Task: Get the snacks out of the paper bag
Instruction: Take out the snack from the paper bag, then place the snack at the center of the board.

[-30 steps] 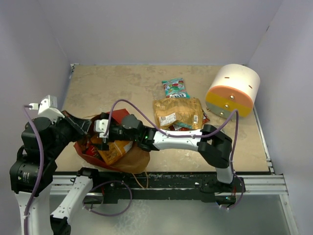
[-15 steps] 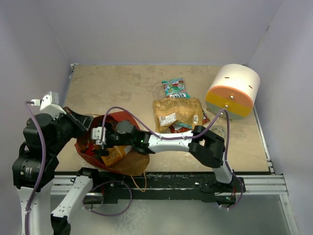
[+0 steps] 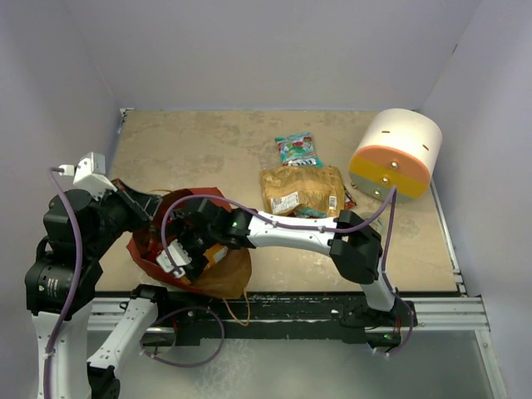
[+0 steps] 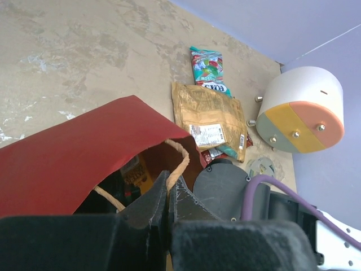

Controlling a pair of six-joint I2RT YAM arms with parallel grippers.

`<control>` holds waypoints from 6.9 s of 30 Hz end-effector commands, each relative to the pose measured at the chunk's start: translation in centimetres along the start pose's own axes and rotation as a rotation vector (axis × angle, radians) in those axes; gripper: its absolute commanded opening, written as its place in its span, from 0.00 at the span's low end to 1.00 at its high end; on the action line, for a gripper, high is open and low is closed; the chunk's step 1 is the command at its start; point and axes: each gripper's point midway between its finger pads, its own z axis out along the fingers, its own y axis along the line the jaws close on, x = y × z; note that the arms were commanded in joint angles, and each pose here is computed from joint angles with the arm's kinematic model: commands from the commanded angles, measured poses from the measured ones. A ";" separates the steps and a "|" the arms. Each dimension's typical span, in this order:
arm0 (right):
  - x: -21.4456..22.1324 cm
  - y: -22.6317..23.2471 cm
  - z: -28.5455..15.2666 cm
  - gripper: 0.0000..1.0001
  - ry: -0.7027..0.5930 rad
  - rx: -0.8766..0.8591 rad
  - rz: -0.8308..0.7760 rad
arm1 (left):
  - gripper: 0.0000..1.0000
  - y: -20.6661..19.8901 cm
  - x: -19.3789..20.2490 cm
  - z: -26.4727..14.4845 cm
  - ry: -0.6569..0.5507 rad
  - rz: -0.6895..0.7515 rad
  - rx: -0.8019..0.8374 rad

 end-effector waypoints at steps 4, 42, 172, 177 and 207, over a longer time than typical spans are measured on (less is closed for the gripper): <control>3.1 0.0 -2.4 0.99 0.119 -0.064 -0.033 | 0.00 -0.8 -0.5 0.1 -0.020 0.039 0.045; 2.2 -6.1 -1.5 0.09 -0.028 0.162 0.242 | 0.00 0.1 -1.5 0.2 -0.039 0.051 -0.029; 14.1 -5.0 -49.4 0.00 0.872 1.557 0.876 | 0.00 4.6 -0.6 0.0 -0.025 -0.032 -0.279; 14.5 -5.9 -44.3 0.00 0.742 1.462 1.000 | 0.00 4.8 -0.8 0.0 -0.030 -0.024 -0.291; 23.3 -4.0 -24.6 0.00 0.206 1.280 1.709 | 0.00 5.1 -1.1 -0.9 -0.056 -0.039 -0.312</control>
